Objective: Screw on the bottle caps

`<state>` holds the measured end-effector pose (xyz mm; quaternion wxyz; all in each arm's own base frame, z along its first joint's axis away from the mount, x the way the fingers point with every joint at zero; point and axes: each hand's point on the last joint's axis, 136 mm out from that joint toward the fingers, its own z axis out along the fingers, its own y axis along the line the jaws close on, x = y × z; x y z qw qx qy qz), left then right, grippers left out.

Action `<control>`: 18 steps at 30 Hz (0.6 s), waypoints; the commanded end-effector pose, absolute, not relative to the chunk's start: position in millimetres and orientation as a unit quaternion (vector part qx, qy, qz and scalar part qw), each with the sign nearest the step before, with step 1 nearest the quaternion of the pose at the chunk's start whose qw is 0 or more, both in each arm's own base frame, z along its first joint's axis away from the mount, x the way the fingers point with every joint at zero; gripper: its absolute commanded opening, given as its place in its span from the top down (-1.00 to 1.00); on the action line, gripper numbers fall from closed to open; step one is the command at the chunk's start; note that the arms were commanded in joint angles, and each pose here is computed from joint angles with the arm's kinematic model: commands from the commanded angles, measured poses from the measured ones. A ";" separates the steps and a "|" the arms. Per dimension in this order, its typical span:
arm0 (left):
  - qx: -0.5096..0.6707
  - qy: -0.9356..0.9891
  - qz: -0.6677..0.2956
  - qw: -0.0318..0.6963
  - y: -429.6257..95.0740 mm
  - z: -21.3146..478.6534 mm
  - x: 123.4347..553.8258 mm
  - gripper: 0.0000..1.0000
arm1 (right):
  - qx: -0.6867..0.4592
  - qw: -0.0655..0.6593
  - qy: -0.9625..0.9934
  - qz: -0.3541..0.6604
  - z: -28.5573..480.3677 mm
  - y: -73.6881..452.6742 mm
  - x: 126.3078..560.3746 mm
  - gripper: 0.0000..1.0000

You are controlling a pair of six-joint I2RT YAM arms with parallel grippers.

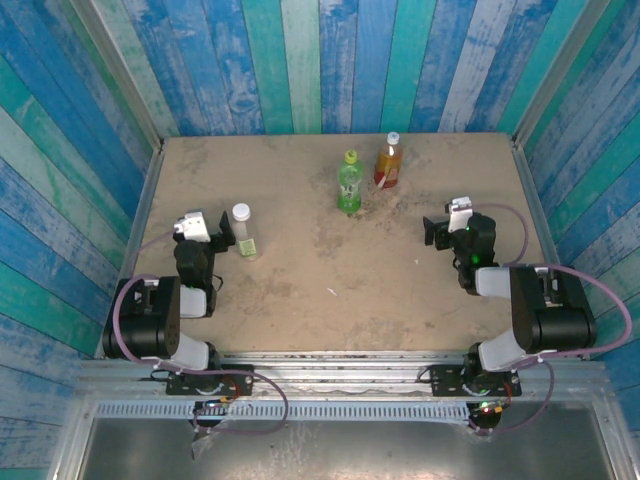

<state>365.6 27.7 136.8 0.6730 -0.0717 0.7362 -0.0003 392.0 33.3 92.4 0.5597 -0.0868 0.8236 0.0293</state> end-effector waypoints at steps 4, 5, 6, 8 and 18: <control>-0.064 0.737 0.000 0.673 25.3 134.3 367.4 -0.87 | -0.089 0.568 0.818 0.023 98.9 33.2 397.8 -1.00; -0.065 0.737 0.001 0.673 25.8 134.7 367.7 -0.88 | -0.089 0.567 0.818 0.023 98.7 33.1 397.7 -1.00; -0.065 0.737 0.001 0.672 26.0 134.0 367.3 -0.87 | -0.089 0.567 0.818 0.023 98.6 33.2 397.7 -1.00; -0.066 0.736 0.001 0.674 26.3 135.3 367.2 -0.87 | -0.089 0.568 0.818 0.023 99.0 33.1 397.2 -1.00; -0.077 0.723 0.007 0.686 29.9 139.0 357.8 -0.88 | -0.112 0.586 0.802 0.035 103.4 41.0 387.2 -1.00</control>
